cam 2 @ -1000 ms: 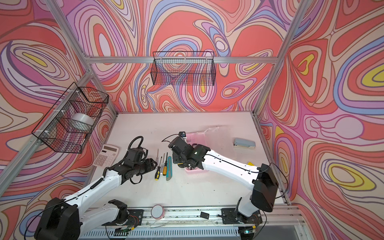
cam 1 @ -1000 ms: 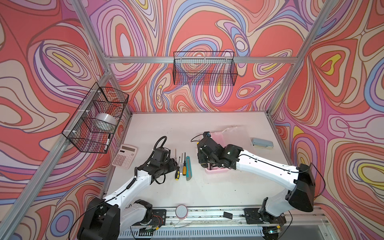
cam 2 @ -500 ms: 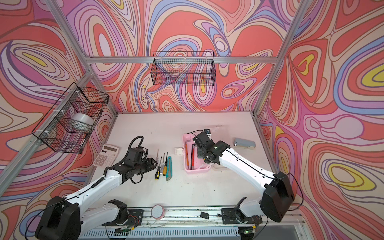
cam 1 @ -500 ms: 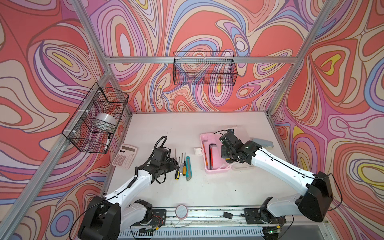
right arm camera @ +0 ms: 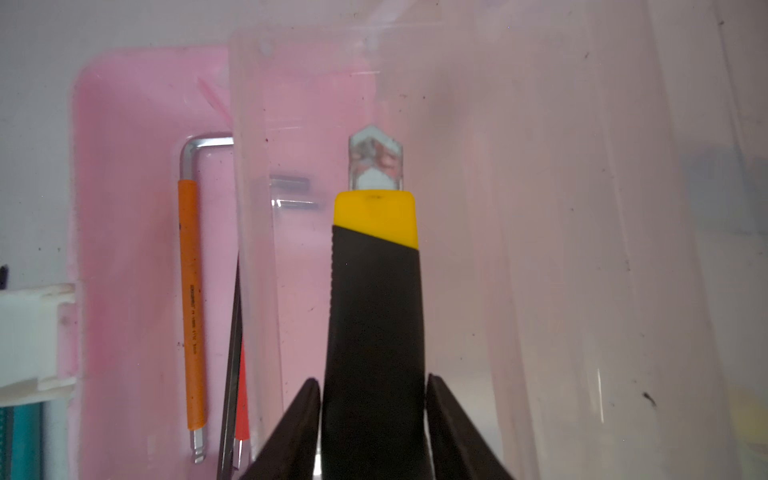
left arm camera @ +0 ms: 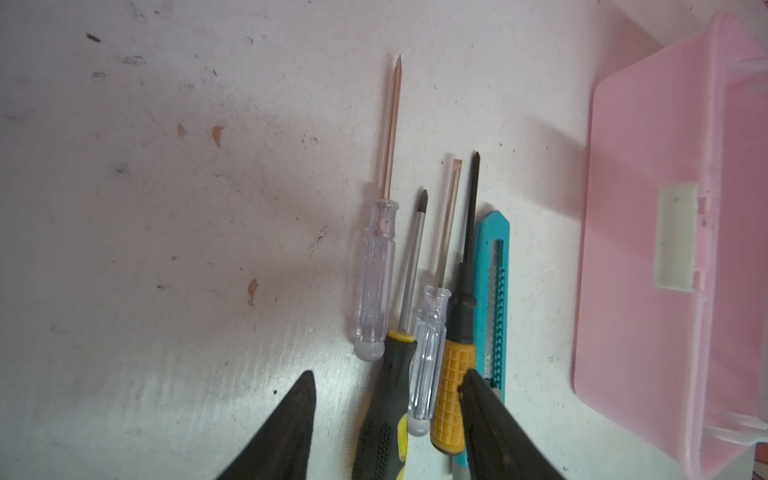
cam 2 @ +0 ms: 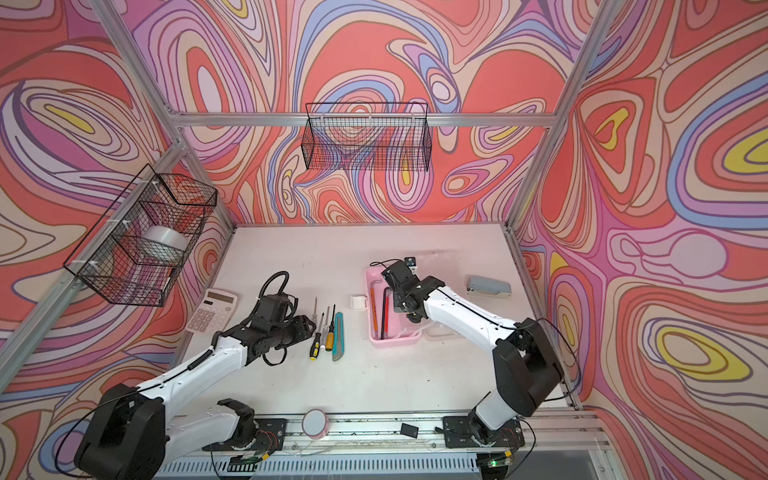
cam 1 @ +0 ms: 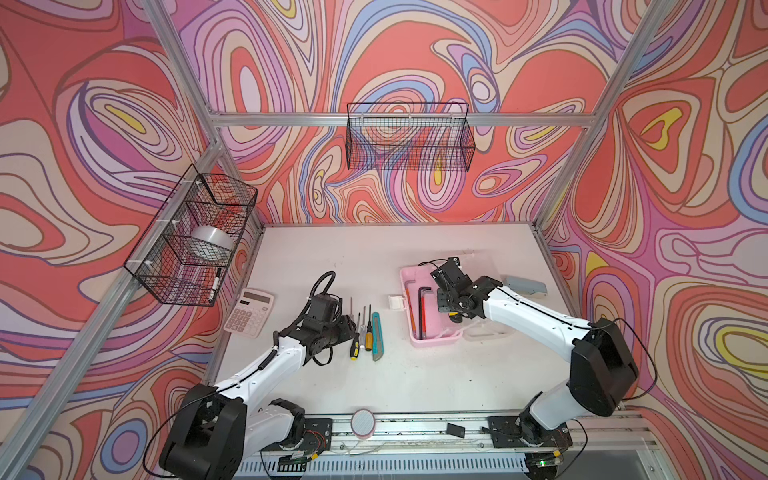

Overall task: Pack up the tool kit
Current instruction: 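Lift the yellow-black box cutter with the right gripper into the pink box, then open the right gripper and draw it back toward the teal box cutter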

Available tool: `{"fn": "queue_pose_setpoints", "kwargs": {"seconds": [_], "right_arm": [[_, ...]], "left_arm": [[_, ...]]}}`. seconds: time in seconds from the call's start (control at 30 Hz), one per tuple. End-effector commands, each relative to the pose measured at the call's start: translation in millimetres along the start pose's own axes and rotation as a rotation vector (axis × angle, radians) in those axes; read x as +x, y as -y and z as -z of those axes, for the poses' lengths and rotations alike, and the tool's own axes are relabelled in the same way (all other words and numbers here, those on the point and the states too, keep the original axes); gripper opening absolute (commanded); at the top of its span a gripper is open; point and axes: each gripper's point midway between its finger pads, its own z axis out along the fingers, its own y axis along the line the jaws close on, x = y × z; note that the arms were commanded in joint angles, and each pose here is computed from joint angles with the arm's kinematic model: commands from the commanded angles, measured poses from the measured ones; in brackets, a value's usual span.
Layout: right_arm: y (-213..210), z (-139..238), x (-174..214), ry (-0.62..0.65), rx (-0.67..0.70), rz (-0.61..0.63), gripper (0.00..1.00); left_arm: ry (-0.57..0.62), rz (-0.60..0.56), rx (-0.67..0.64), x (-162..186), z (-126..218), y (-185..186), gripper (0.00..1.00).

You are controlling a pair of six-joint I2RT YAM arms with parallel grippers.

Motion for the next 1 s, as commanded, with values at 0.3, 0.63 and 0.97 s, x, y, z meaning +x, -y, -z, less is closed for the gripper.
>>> {"fn": "queue_pose_setpoints", "kwargs": {"seconds": [0.3, 0.63, 0.97], "right_arm": [[-21.5, 41.5, -46.5, 0.119, -0.081, -0.023, 0.50], [-141.2, 77.5, -1.4, 0.103, -0.288, 0.096, 0.60], [-210.5, 49.6, 56.3, -0.059, -0.357, 0.172, 0.54]], "left_arm": [[0.032, -0.019, 0.014, -12.8, 5.2, 7.7, 0.57], [0.036, -0.020, 0.026, -7.8, 12.9, 6.3, 0.58], [0.058, 0.004, 0.029, -6.0, 25.6, -0.5, 0.59]]}}
